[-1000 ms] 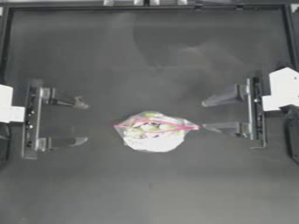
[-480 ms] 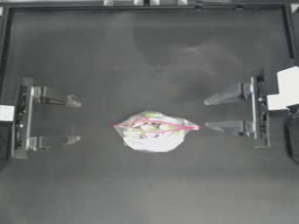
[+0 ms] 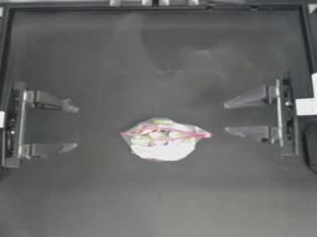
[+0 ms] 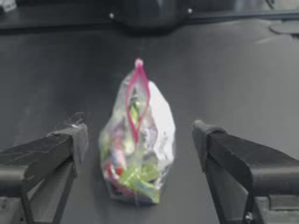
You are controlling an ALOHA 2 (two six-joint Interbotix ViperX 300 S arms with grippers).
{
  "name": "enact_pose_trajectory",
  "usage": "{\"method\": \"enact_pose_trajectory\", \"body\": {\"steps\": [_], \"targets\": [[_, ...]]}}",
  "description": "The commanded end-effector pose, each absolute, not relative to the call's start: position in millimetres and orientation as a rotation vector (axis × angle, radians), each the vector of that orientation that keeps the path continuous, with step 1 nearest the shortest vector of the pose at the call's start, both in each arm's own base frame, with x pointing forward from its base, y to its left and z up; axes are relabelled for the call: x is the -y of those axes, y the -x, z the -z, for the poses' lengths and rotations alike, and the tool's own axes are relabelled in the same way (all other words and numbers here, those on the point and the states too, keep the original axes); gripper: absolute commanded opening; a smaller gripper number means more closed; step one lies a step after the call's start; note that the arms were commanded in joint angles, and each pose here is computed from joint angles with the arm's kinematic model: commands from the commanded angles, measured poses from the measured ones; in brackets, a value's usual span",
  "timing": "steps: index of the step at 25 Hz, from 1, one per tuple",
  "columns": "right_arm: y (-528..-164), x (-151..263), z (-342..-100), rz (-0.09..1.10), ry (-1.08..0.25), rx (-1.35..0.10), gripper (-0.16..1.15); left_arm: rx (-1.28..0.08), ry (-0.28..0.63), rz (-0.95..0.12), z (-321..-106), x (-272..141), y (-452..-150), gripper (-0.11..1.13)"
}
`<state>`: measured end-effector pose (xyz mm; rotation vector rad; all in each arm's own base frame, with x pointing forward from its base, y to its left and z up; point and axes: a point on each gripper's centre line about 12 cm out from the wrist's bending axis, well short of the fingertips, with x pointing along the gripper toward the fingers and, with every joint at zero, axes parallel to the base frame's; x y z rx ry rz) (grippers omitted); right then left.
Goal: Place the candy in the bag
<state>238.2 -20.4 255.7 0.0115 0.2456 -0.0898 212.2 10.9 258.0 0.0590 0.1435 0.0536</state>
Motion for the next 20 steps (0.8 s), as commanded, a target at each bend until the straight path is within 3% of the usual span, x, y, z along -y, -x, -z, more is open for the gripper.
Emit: {"method": "enact_pose_trajectory", "body": {"steps": [1, 20], "targets": [[-236.1, 20.1, -263.7, 0.091, -0.016, -0.206, 0.85, -0.114, -0.056, -0.057, -265.4, -11.2, -210.6, 1.00], [-218.7, 18.9, -265.3, 0.093, -0.020, -0.152, 0.85, -0.047, -0.058, -0.060, -271.7, -10.8, -196.9, 1.00]]}}
